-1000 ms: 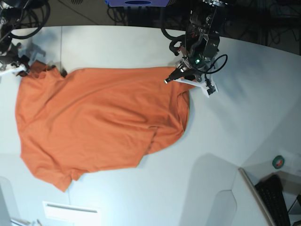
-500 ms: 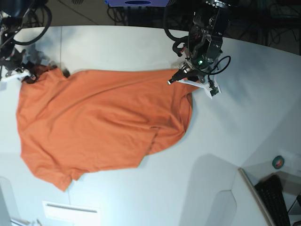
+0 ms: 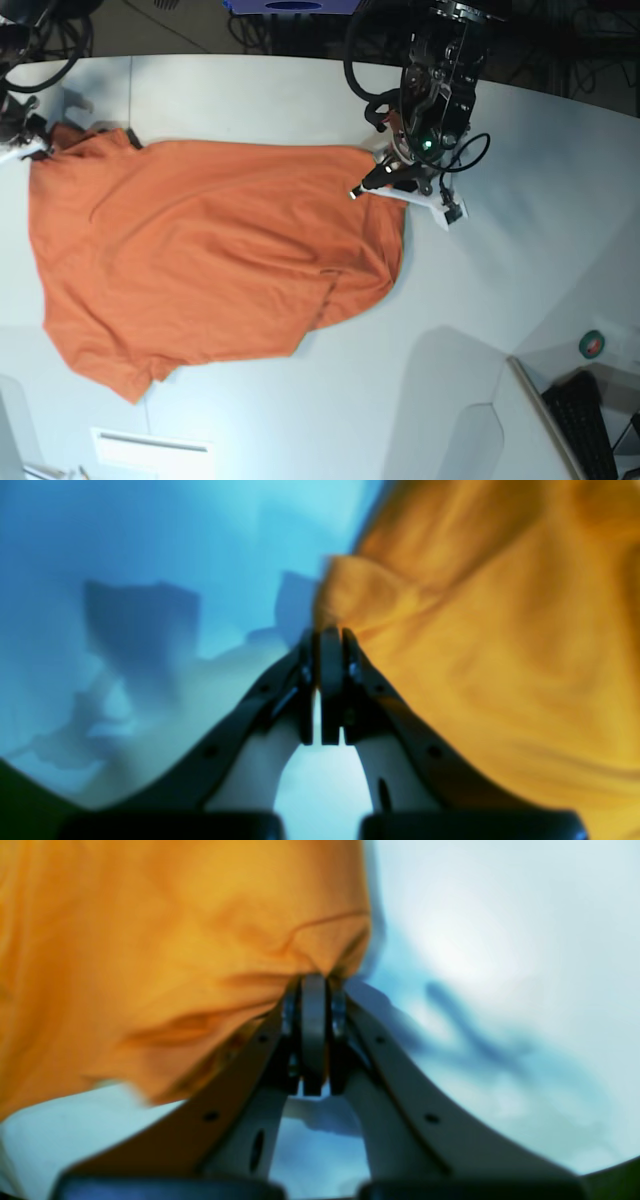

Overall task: Layout the t-shirt on the table in an organized manner, then fold the t-shirt properly
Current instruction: 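Lift the shirt with the left gripper and shake it out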

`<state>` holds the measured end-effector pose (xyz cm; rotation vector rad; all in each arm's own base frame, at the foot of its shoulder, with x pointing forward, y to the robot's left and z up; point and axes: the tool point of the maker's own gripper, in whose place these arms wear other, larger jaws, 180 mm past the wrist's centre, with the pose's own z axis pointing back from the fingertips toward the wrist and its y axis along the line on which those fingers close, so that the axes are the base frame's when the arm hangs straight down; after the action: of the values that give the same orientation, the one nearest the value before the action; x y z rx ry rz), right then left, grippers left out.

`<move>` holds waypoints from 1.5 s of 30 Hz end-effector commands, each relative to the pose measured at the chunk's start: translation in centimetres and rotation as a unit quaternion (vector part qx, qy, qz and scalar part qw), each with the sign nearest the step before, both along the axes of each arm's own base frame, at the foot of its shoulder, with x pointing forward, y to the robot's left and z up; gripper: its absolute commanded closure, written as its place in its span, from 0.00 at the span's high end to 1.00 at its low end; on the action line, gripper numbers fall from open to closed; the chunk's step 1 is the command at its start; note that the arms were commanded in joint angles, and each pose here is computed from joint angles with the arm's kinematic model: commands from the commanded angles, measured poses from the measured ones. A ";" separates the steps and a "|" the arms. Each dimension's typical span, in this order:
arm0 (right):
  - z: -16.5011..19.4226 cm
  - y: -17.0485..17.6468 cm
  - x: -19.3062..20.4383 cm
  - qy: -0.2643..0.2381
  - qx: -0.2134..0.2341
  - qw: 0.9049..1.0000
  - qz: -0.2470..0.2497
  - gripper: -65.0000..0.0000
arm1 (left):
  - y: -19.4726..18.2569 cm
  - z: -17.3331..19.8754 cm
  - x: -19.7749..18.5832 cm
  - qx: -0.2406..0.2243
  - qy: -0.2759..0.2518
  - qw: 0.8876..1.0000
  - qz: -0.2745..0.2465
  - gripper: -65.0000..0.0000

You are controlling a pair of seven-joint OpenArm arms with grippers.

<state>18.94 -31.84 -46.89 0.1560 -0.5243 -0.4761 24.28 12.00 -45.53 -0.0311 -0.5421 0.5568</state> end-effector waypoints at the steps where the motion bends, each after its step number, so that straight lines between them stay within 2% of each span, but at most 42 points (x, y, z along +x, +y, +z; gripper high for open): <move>1: 3.1 -0.9 2.7 -0.049 -0.023 0.998 0.012 0.00 | -0.4 2.1 2.4 -0.005 -0.039 0.999 -0.003 0.00; 6: 10.0 -2.3 8.3 -0.105 -0.078 0.990 0.050 0.00 | -2.4 6.4 8.3 -0.045 -0.079 0.996 -0.017 0.00; 10: 14.4 -3.4 13.6 -0.149 -0.098 0.982 0.067 0.00 | -4.3 11.4 13.5 -0.072 -0.132 0.988 -0.029 0.00; 15: 19.4 -3.8 20.0 -0.201 -0.118 0.967 0.098 0.00 | -5.7 16.0 20.1 -0.080 -0.163 0.983 -0.038 0.00; 19: 23.9 -5.2 24.3 -0.246 -0.121 0.959 0.067 0.00 | -6.2 19.4 25.0 -0.071 -0.175 0.981 -0.036 0.00; 23: 29.4 -6.3 28.2 -0.306 -0.139 0.940 0.051 0.00 | -5.4 24.6 29.9 -0.043 -0.225 0.973 -0.018 0.00; 27: 36.0 -7.1 30.8 -0.363 -0.158 0.917 0.047 0.00 | -5.2 31.1 33.4 -0.022 -0.282 0.959 -0.008 0.00; 29: 39.2 -7.3 31.3 -0.388 -0.167 0.905 0.045 0.00 | -5.1 34.5 34.2 -0.021 -0.309 0.951 -0.007 0.00; 32: 42.2 -8.1 31.2 -0.407 -0.178 0.895 0.038 0.00 | -5.8 38.8 34.4 -0.039 -0.349 0.936 -0.014 0.00; 34: 41.7 -8.4 30.9 -0.393 -0.179 0.901 0.040 0.00 | -7.2 39.4 33.6 -0.073 -0.354 0.932 -0.033 0.00; 35: 40.7 -8.5 30.7 -0.377 -0.174 0.909 0.042 0.00 | -7.5 38.4 32.9 -0.090 -0.345 0.933 -0.038 0.00; 37: 36.4 -8.4 29.8 -0.326 -0.166 0.929 0.052 0.00 | -8.1 36.1 31.4 -0.109 -0.329 0.937 -0.048 0.00; 38: 34.7 -8.4 29.4 -0.309 -0.165 0.935 0.055 0.00 | -7.7 34.6 30.7 -0.110 -0.320 0.940 -0.048 0.00; 41: 27.8 -8.1 27.1 -0.243 -0.162 0.954 0.071 0.00 | -7.1 28.6 28.1 -0.113 -0.281 0.952 -0.042 0.00; 45: 18.3 -5.9 23.5 -0.168 -0.132 0.973 0.090 0.00 | -4.7 19.0 23.3 -0.096 -0.202 0.974 -0.023 0.00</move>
<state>41.55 -37.08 -30.78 0.0324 -0.8393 -0.2059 46.43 7.56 -28.91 -0.3226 -0.8232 0.5659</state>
